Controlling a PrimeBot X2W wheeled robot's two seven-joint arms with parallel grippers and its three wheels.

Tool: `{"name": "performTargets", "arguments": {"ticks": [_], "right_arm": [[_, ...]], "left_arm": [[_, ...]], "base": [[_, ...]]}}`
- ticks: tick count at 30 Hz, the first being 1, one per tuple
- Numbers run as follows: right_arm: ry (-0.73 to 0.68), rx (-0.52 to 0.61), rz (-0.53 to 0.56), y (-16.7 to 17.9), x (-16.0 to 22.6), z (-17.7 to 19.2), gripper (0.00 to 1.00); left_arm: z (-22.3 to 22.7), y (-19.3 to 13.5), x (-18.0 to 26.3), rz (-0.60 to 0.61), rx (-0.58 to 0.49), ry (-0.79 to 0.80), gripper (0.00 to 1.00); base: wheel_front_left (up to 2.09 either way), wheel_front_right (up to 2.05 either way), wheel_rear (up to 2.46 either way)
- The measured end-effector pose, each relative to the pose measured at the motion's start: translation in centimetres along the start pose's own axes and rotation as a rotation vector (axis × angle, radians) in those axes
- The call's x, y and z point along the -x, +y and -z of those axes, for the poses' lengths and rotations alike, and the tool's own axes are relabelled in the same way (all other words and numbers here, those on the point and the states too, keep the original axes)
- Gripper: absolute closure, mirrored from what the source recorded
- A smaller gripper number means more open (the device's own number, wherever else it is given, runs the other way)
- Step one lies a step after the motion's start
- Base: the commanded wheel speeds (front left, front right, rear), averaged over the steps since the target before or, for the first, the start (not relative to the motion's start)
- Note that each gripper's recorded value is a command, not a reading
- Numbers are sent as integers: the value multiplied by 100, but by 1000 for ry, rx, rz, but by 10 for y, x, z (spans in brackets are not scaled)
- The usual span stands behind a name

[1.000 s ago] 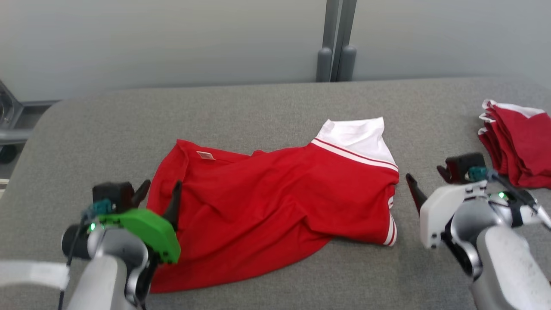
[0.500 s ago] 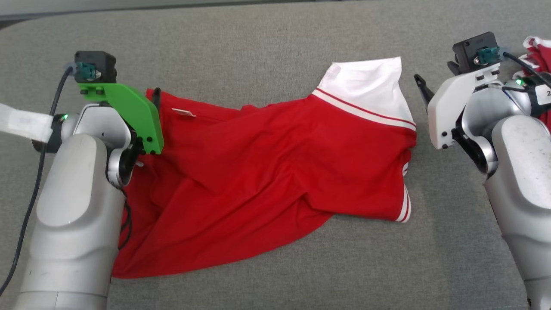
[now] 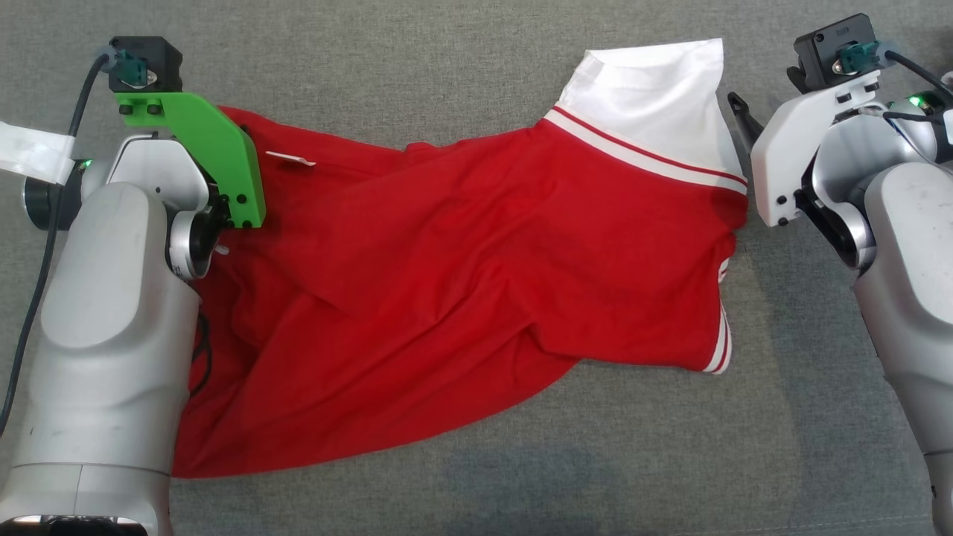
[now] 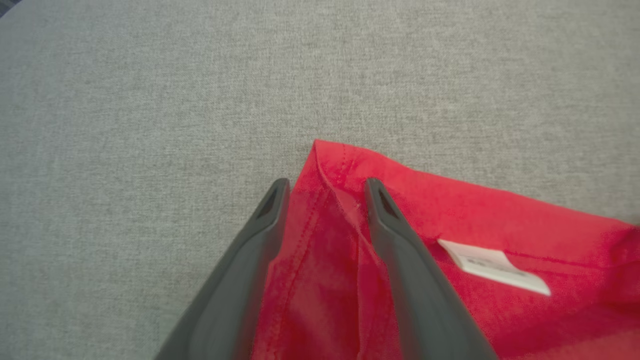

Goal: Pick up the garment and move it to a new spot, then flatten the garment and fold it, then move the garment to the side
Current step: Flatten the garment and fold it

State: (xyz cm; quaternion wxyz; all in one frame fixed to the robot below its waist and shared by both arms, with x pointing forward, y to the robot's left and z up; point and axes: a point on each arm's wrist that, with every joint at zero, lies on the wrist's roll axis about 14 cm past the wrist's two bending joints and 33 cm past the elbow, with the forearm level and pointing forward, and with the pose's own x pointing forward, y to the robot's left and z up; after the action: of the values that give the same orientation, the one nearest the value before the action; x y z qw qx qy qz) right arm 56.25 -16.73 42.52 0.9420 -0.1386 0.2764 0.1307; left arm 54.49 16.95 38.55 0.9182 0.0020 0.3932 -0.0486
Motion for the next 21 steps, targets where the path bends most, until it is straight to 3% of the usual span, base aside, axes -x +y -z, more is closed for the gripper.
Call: {"name": "performTargets", "arguments": {"ticks": [4, 5, 6, 7, 9, 14, 21], "right_arm": [[-3, 8, -3, 0, -5, -2, 0], [1, 9, -3, -1, -6, -1, 0], [2, 12, -2, -1, -7, 0, 0], [3, 12, -2, -2, -8, 0, 0], [1, 14, 0, -4, -10, -1, 0], [0, 12, 9, -9, -13, -2, 0], [-56, -83, 66, -32, -10, -8, 0]], "left_arm": [[7, 1, -6, -4, 5, 28, 30], [8, 1, -8, -5, 5, 30, 48], [8, 1, -9, -8, 6, 30, 55], [9, 1, -10, -9, 6, 32, 68], [11, 0, -11, -7, 3, 38, 100], [12, -6, -11, 11, -12, 32, 100], [15, -25, -4, 43, -24, 25, 100]], "base": [[0, 0, 0], [0, 0, 0], [0, 0, 0], [0, 0, 0], [0, 0, 0], [0, 0, 0], [0, 0, 0]]}}
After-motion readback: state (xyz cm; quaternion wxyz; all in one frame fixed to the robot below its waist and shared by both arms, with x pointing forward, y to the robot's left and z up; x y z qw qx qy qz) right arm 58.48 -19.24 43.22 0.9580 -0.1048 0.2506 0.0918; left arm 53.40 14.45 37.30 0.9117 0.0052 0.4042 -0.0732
